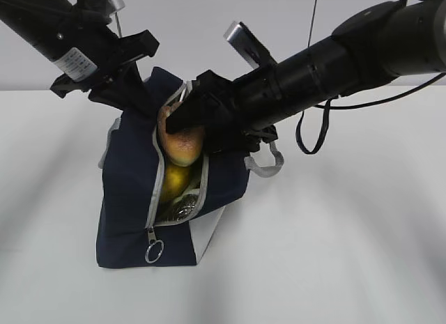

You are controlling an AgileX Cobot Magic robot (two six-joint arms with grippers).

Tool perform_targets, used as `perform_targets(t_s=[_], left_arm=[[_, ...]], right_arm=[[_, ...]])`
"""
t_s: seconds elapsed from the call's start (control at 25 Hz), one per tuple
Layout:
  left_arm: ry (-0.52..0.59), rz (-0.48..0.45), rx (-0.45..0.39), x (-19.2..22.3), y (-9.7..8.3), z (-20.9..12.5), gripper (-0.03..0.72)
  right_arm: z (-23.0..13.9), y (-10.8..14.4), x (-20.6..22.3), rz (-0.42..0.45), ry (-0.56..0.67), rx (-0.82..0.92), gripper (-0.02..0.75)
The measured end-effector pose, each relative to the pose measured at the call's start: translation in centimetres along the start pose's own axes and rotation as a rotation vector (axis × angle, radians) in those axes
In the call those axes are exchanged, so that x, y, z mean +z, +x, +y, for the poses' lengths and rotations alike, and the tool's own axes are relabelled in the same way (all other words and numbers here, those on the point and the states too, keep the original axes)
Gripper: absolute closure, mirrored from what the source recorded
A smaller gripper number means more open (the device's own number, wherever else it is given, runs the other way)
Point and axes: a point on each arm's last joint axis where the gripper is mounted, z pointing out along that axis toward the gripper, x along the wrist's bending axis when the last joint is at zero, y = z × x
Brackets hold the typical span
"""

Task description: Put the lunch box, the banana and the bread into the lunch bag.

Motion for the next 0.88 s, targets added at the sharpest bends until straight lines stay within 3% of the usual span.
perform_targets(t_s=[0.44,0.88], left_arm=[[0.000,-0.001,0.003,0.0,0.0,0.0,0.691],[0.001,-0.001,0.006,0.0,0.0,0.0,0.691]], right_arm=[[0.7,0.2,-2.9,-0.025,-0.031,-0.045,0.144],[1.3,-1.5,-6.1,-0.126,-0.066,-0.074,0.144]])
